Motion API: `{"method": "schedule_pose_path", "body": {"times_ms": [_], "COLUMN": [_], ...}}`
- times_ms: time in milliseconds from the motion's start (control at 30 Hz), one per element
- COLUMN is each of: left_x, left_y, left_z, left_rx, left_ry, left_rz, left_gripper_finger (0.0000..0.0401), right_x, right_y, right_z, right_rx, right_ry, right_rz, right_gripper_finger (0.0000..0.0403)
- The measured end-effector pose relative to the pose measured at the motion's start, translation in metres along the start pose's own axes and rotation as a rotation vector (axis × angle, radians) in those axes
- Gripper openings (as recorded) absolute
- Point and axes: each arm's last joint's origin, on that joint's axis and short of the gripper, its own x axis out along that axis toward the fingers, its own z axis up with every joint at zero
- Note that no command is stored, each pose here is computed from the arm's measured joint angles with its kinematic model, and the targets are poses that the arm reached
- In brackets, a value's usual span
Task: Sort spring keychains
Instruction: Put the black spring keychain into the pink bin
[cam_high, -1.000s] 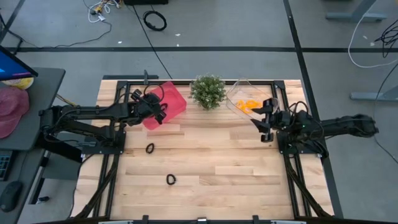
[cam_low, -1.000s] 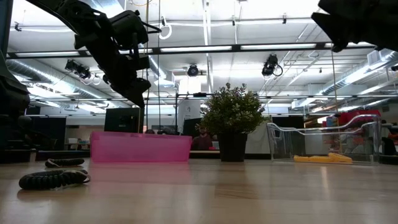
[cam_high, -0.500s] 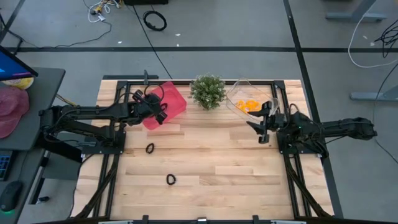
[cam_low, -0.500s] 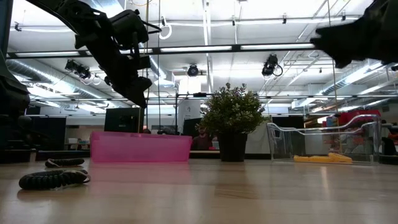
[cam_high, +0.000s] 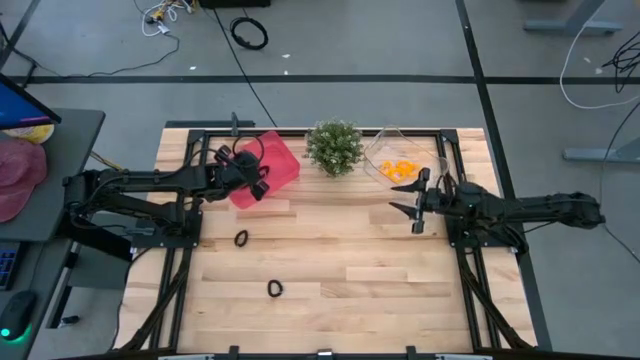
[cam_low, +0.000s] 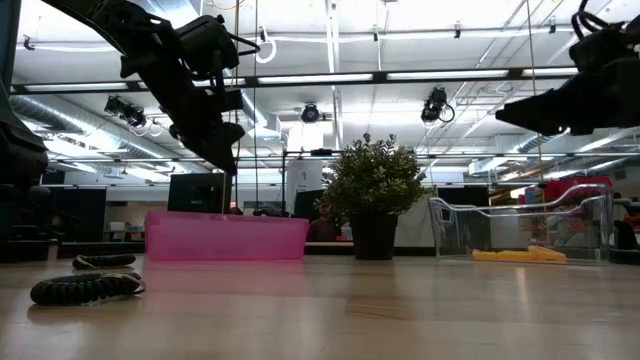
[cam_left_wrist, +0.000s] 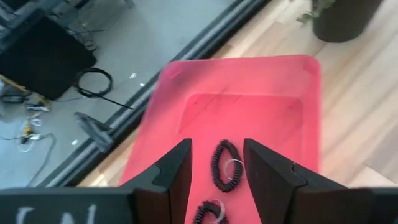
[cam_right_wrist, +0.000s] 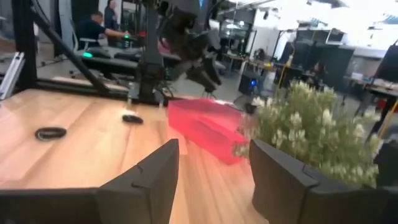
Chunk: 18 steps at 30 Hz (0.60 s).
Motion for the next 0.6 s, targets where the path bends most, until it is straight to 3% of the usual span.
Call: {"method": "schedule_pose_path", "body": {"times_ms": [167, 400, 600], "left_x": [0.0, 0.0, -0.002], "left_y": [-0.001, -0.004, -0.01], "left_z": [0.0, 0.002, 0.009], "left_rx": [0.004, -0.013, -0.046], "left_ry": [0.009, 0.002, -0.028], "left_rz": [-0.04, -0.111, -0.312], "left_gripper_finger": [0.0149, 0.0149, 0.0149], "right_x": [-0.008, -0.017, -0.016], "right_y": [-0.001, -0.002, -0.001], "right_z": [-0.011, -0.016, -0.017], "right_rx": [0.023, 0.025, 0.014], "right_ry": [0.12, 0.158, 0.176], "right_rz": [0.004, -0.003, 0.002], "right_gripper_finger": [0.0199, 0.0199, 0.0199]}}
